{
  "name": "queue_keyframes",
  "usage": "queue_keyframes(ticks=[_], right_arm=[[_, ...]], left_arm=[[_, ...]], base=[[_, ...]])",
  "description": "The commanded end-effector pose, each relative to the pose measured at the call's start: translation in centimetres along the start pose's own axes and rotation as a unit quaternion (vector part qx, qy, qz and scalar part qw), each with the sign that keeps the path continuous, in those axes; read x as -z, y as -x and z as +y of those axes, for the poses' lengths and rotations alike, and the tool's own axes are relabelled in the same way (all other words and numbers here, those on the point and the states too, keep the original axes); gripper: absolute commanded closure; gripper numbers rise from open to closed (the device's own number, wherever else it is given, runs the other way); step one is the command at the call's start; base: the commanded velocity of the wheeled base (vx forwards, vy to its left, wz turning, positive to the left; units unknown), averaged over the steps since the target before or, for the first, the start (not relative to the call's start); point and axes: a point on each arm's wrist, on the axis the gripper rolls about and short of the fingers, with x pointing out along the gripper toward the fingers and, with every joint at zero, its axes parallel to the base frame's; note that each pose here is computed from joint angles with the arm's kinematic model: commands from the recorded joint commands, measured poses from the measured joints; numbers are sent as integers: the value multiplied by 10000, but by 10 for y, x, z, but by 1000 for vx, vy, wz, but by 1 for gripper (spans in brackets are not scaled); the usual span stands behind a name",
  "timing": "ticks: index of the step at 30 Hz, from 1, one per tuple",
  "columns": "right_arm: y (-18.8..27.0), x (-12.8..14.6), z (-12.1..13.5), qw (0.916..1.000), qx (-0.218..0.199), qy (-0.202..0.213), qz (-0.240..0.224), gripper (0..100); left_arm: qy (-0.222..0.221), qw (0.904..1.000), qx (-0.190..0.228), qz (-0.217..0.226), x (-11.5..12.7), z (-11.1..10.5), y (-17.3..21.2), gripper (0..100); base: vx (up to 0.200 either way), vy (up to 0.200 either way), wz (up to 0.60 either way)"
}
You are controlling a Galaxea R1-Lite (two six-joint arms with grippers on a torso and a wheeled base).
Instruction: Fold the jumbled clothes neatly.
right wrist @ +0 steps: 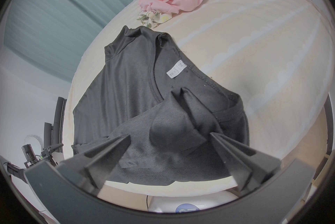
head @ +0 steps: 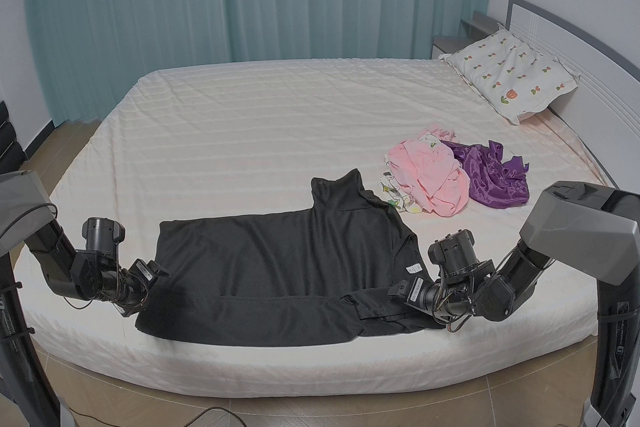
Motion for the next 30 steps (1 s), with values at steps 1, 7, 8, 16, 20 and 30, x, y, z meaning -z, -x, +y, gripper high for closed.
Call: queue_keyframes(ticks=[1, 7, 8, 16, 20, 30], right_arm=[[-3, 2, -2, 10000, 41, 1, 31, 100], [0, 2, -3, 10000, 79, -6, 14, 100], [0, 3, -4, 10000, 89, -13, 14, 100], [21, -4, 3, 9999, -75, -75, -103, 100], [46, -9, 12, 9989, -384, -225, -118, 100], [99, -29, 33, 9915, -1196, -489, 148, 100]], left_arm=[[7, 10000, -13, 9, 0, 1, -1, 0], [7, 10000, -13, 9, 0, 1, -1, 0], [0, 10000, -13, 9, 0, 1, -1, 0], [7, 10000, -13, 9, 0, 1, 0, 0], [9, 10000, -24, 19, 1, 1, -1, 0], [8, 10000, -19, 14, 1, 1, -1, 0]], base=[[0, 0, 0], [0, 0, 0], [0, 0, 0], [0, 0, 0], [0, 0, 0], [0, 0, 0]])
